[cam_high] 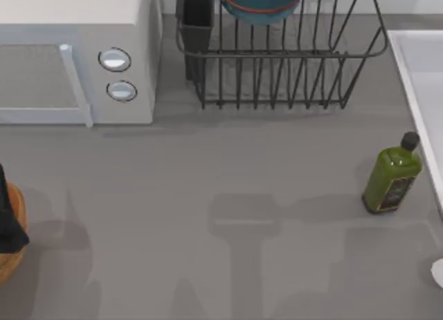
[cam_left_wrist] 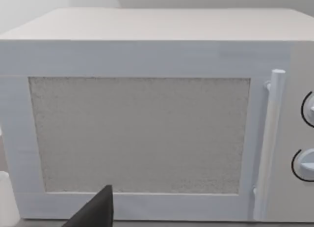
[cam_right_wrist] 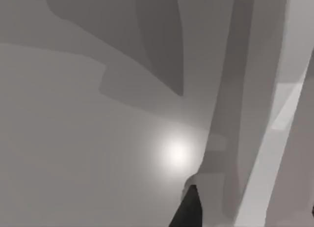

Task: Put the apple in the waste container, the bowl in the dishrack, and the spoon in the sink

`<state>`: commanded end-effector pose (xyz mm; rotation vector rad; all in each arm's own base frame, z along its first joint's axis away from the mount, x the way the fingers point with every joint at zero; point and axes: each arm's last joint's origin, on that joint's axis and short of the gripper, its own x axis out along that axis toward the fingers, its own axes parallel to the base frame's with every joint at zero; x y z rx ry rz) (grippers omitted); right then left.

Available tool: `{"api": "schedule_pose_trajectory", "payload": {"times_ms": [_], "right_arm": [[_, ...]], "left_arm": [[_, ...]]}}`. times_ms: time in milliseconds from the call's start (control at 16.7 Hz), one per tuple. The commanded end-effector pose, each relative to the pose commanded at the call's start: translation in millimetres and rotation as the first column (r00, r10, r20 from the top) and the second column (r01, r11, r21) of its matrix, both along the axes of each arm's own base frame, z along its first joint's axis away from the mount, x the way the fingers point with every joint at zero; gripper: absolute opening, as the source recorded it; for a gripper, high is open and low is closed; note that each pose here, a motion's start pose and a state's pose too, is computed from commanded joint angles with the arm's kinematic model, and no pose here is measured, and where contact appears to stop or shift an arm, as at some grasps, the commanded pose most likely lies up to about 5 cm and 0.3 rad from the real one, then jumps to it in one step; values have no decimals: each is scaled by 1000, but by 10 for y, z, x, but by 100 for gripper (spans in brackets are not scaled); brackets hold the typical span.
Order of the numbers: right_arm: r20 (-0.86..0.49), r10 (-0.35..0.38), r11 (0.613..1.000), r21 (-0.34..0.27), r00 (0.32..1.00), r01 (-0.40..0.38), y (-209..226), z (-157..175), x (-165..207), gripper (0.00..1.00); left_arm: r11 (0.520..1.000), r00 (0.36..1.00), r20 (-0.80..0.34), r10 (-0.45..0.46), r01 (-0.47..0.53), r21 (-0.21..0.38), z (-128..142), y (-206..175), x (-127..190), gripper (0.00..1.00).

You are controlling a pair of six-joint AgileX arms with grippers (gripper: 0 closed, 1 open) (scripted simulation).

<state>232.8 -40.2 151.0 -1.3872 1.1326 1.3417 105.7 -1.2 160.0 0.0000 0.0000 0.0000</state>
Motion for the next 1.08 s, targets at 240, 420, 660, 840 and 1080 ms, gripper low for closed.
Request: {"api": "schedule_pose_trajectory", "payload": {"times_ms": [240,420,660,840,1080], "right_arm": [[-19,-3,1000,4,1000,3,7,446,-42,0],[4,-8,1000,1,1000,8,13,634,-64,0],[0,-9,1000,2,1000,9,15,621,-62,0],[-11,-4,1000,2,1000,4,4,641,2,0],[-58,19,1000,9,998,-19,-49,736,391,0]], "left_arm": [[1000,1000,0,0,0,0,0,0,0,100],[1000,1000,0,0,0,0,0,0,0,100],[1000,1000,0,0,0,0,0,0,0,100],[1000,1000,0,0,0,0,0,0,0,100],[1000,1000,0,0,0,0,0,0,0,100]]}}
